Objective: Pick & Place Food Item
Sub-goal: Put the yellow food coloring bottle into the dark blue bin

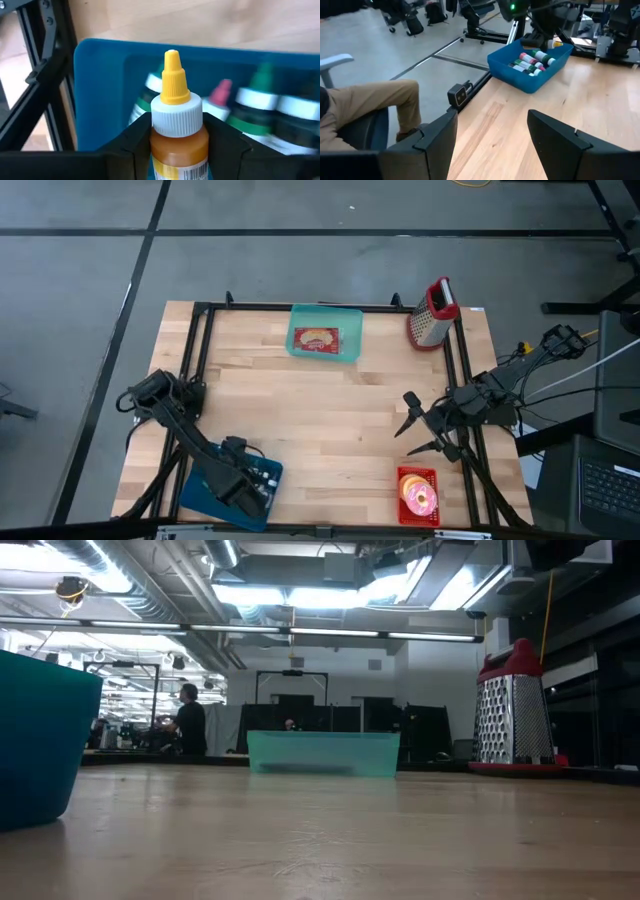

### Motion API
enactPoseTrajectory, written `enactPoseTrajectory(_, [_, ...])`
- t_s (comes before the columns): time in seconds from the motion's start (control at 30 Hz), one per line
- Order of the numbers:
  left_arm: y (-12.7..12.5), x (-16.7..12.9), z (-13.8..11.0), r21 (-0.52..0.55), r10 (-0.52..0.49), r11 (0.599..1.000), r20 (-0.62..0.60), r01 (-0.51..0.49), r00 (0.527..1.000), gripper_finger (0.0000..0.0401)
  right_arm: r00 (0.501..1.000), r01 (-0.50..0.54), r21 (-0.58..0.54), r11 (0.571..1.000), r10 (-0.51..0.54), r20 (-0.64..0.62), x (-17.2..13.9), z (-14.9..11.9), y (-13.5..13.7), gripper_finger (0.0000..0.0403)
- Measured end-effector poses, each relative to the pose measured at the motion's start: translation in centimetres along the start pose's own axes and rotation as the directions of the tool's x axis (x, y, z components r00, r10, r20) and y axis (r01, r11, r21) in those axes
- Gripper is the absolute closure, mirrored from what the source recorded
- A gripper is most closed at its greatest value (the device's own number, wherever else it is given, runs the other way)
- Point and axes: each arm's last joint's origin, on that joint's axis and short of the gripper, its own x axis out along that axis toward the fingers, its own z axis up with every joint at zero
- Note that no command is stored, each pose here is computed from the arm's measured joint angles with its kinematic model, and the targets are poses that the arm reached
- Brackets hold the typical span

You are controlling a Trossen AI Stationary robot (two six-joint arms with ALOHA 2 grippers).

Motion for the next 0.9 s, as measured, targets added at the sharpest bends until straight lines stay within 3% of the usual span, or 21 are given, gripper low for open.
enactPoseTrajectory(0.23, [1.3, 4.3, -1.1, 0.055, 0.064, 0.996, 0.017, -0.064, 0.998, 0.0258, 0.999, -0.004, 0.033, 0.999, 0.002, 0.039, 0.0, 0.4, 0.0, 0.0158])
enactPoseTrajectory(0.5, [2.0, 7.1, -2.2, 0.153, 0.014, 0.988, -0.013, -0.012, 1.0, 0.0258, 0.994, 0.084, 0.084, 0.993, -0.09, 0.061, 0.9, 0.5, -0.3, 0.0158])
enactPoseTrajectory(0.63, [2.3, 7.2, -2.4, 0.2, -0.009, 0.98, 0.034, 0.002, 0.999, 0.0254, 0.989, 0.139, 0.117, 0.983, -0.144, 0.042, 1.7, 0.2, -0.5, 0.0158])
enactPoseTrajectory(0.9, [1.9, 6.6, -1.4, 0.282, -0.04, 0.959, 0.035, 0.029, 0.999, 0.0139, 0.982, 0.167, 0.165, 0.972, -0.179, 0.057, 3.5, 0.0, -0.6, 0.0158])
